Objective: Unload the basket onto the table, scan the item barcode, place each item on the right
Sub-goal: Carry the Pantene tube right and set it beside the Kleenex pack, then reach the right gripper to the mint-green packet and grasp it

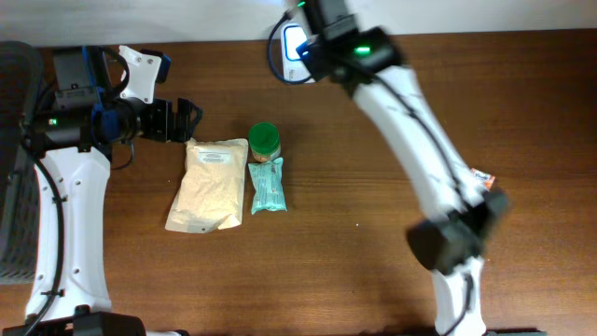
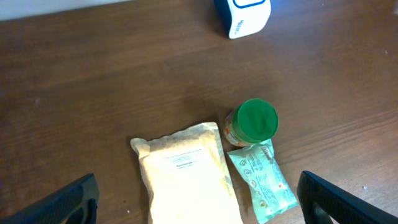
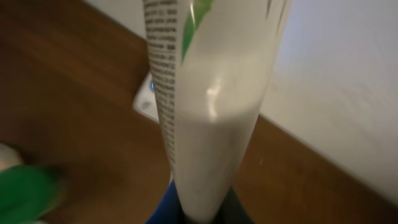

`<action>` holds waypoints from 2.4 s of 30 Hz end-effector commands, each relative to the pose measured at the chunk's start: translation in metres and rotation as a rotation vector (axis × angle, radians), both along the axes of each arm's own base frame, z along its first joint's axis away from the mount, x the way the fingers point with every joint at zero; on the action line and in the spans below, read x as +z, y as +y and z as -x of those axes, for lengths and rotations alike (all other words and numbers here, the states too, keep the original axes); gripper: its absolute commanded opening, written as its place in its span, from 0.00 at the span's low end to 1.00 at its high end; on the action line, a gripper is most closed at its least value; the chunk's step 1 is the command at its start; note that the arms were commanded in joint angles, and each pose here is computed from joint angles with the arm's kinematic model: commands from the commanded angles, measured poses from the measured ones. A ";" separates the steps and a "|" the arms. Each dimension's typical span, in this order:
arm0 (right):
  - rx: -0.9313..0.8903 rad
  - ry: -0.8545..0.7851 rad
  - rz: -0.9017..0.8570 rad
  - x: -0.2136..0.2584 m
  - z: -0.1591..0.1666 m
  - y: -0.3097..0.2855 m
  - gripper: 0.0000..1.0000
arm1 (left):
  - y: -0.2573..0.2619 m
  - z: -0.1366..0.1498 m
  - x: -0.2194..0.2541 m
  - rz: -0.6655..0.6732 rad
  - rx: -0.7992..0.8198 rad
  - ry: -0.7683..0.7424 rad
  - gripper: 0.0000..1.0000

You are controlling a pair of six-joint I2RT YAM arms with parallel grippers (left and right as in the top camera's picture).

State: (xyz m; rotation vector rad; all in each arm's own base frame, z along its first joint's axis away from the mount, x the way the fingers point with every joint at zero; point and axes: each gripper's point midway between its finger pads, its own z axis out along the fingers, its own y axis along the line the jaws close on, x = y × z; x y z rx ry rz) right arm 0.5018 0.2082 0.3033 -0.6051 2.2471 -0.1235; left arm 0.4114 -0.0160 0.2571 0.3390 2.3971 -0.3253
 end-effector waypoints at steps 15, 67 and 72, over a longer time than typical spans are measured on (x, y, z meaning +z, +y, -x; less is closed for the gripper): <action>-0.748 0.715 -0.042 -0.142 0.104 -0.200 0.04 | 0.003 -0.002 -0.001 -0.009 -0.005 -0.003 0.99; -0.162 0.806 -0.543 -0.264 0.148 0.111 0.50 | 0.003 -0.002 -0.001 -0.009 -0.005 -0.003 0.99; -0.152 0.822 -0.531 -0.273 0.158 0.113 0.44 | 0.003 -0.002 -0.001 -0.009 -0.005 -0.003 0.99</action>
